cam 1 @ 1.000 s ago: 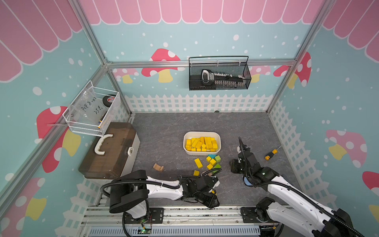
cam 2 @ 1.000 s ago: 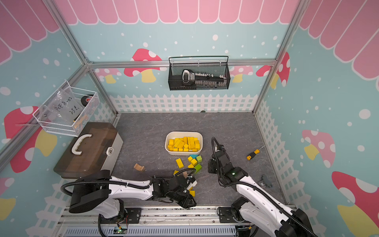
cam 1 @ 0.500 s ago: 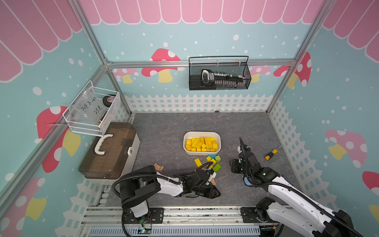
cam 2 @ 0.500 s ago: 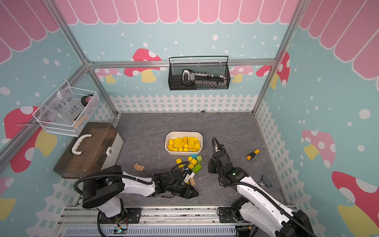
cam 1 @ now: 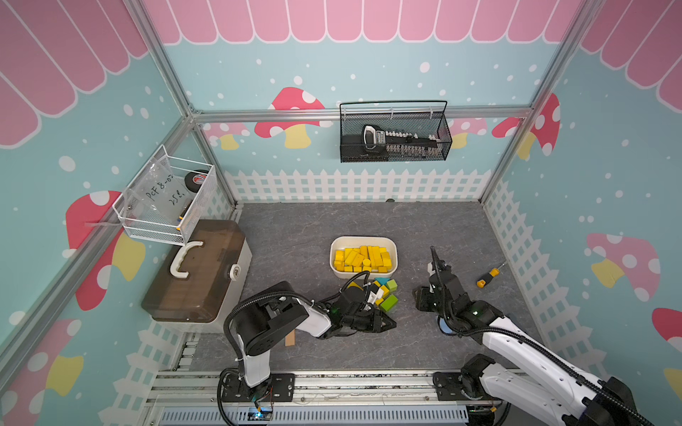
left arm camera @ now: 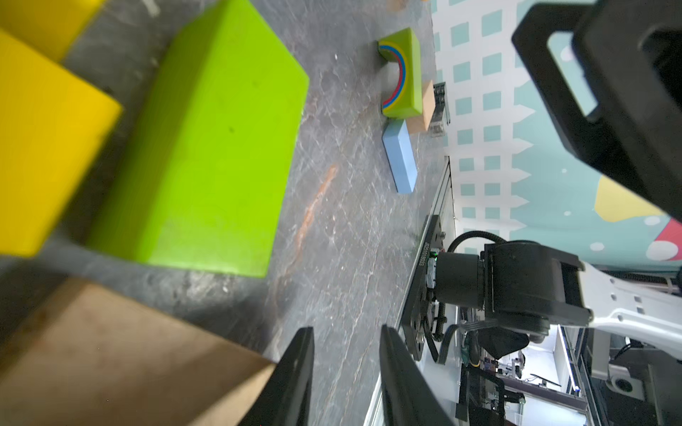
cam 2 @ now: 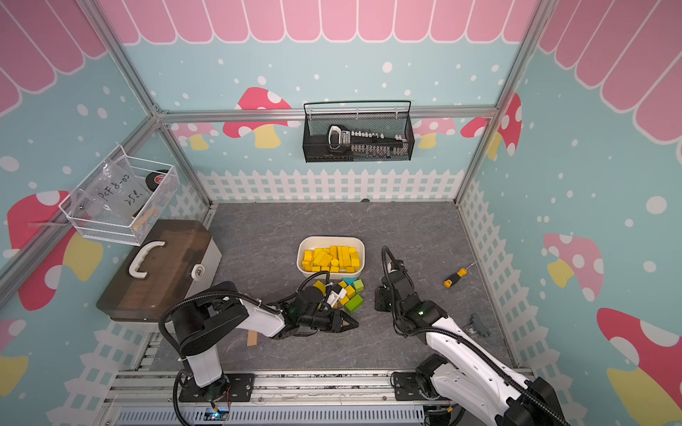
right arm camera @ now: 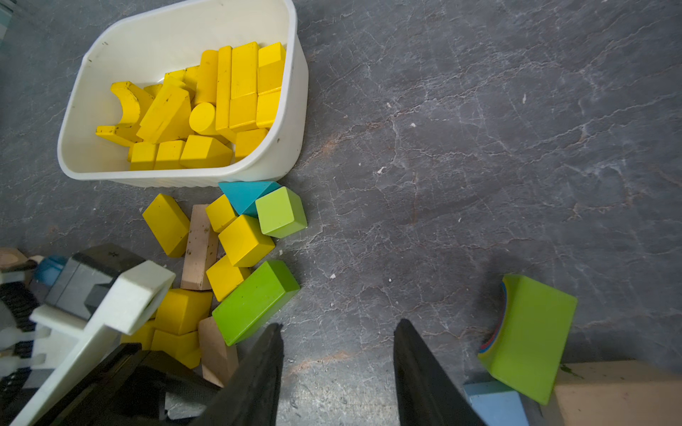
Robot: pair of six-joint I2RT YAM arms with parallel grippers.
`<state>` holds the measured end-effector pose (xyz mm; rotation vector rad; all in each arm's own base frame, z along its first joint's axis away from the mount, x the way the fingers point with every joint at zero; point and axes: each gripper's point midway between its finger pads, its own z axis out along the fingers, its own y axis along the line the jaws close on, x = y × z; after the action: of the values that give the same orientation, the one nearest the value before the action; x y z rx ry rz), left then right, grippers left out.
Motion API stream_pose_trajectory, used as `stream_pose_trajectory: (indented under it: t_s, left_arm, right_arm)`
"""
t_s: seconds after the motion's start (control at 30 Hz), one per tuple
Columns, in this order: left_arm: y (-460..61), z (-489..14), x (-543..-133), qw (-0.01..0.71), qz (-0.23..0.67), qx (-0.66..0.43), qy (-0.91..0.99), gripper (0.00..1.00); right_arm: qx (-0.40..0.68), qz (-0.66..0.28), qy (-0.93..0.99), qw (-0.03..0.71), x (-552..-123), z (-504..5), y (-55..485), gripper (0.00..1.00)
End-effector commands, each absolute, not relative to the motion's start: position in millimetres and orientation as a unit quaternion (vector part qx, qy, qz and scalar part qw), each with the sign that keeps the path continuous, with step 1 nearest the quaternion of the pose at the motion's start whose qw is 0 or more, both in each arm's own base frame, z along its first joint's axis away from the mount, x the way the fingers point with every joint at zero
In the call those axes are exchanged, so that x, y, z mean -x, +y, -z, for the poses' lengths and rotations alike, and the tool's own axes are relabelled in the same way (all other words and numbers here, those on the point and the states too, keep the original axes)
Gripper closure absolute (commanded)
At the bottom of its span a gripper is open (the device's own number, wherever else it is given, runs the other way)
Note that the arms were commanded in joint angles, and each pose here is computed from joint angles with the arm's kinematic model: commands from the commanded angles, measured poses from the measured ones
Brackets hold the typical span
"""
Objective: Pick out the yellow building blocks
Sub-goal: Move the building block to the center of the board, then pick up the building block from the center of the board.
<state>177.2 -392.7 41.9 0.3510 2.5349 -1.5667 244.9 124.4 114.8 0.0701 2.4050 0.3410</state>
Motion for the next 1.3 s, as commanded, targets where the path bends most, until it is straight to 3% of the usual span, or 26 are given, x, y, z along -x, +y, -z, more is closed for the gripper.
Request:
stream_pose_trajectory:
  t_s: [0.0, 0.27, 0.57, 0.77, 1.03, 1.27]
  left_arm:
    - [-381, -22, -176, 0.051, 0.467, -0.123, 0.874, 0.65]
    - [-350, -91, -177, 0.129, 0.401, -0.179, 0.889, 0.58]
    - [-255, -111, -189, 0.192, 0.209, -0.142, 0.949, 0.54]
    - [-202, -81, -192, 0.162, 0.179, -0.029, 0.970, 0.54]
    - [-128, -57, -189, 0.154, 0.197, 0.152, 0.956, 0.54]
    - [-68, -47, -178, 0.184, 0.102, 0.270, 0.940, 0.47]
  right_arm:
    - [-0.039, -0.124, 0.929, 0.347, -243, -110, 118, 0.51]
    - [-0.039, -0.124, 0.929, 0.346, -243, -110, 118, 0.51]
    - [-0.035, -0.124, 0.931, 0.342, -245, -110, 121, 0.51]
    - [-0.061, -0.103, 0.930, 0.347, -239, -112, 105, 0.50]
    - [-0.185, -0.072, 0.927, 0.318, -228, -91, 56, 0.50]
    - [-0.185, -0.087, 0.929, 0.308, -231, -86, 59, 0.52]
